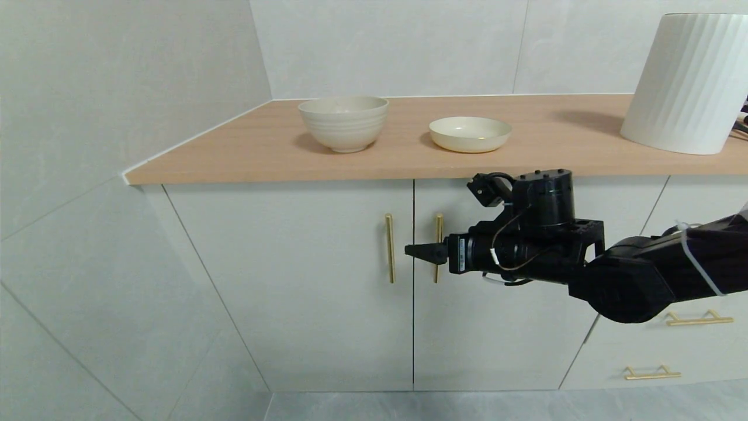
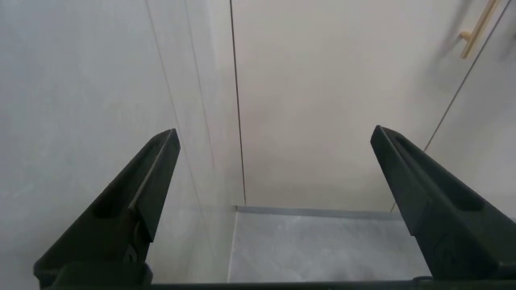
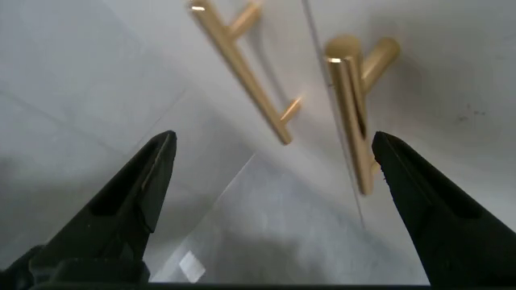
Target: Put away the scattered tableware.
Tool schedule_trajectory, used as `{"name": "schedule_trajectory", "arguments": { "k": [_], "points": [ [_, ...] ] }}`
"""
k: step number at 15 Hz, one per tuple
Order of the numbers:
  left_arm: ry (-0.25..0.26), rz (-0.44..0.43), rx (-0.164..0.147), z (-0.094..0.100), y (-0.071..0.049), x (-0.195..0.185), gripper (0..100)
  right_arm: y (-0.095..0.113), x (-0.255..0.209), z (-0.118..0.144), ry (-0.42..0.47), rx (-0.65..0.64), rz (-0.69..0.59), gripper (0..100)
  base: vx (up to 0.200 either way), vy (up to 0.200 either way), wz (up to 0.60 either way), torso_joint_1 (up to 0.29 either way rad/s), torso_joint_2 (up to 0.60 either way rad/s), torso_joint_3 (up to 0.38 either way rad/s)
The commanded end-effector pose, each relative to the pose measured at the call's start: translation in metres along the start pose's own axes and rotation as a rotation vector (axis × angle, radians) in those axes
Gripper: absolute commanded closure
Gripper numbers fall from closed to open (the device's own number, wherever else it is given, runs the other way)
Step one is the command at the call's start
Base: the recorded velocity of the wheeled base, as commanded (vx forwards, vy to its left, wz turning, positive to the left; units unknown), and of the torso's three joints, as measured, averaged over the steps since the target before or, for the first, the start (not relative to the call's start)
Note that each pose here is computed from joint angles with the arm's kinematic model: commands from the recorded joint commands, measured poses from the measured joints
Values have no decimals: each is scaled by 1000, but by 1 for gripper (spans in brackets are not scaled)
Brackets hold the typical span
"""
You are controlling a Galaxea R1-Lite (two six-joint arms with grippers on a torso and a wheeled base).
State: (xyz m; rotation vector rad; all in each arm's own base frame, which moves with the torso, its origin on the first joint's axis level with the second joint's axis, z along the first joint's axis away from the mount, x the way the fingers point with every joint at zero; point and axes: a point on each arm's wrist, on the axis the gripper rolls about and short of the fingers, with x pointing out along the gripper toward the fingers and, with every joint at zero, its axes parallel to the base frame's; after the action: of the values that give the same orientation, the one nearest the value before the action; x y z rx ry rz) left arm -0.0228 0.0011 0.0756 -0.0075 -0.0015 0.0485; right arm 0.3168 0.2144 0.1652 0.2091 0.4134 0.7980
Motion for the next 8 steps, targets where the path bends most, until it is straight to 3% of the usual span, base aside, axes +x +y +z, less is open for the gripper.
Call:
{"name": "schedule_trajectory", "arguments": {
  "k": [1, 8],
  "points": [
    [0, 1, 0, 0, 0, 0, 0, -8, 13, -14, 35, 12, -13, 0, 0, 0, 0, 0, 0, 0],
    [0, 1, 0, 0, 0, 0, 0, -13, 29, -19, -55, 9, -20, 0, 0, 0, 0, 0, 0, 0]
  ]
}}
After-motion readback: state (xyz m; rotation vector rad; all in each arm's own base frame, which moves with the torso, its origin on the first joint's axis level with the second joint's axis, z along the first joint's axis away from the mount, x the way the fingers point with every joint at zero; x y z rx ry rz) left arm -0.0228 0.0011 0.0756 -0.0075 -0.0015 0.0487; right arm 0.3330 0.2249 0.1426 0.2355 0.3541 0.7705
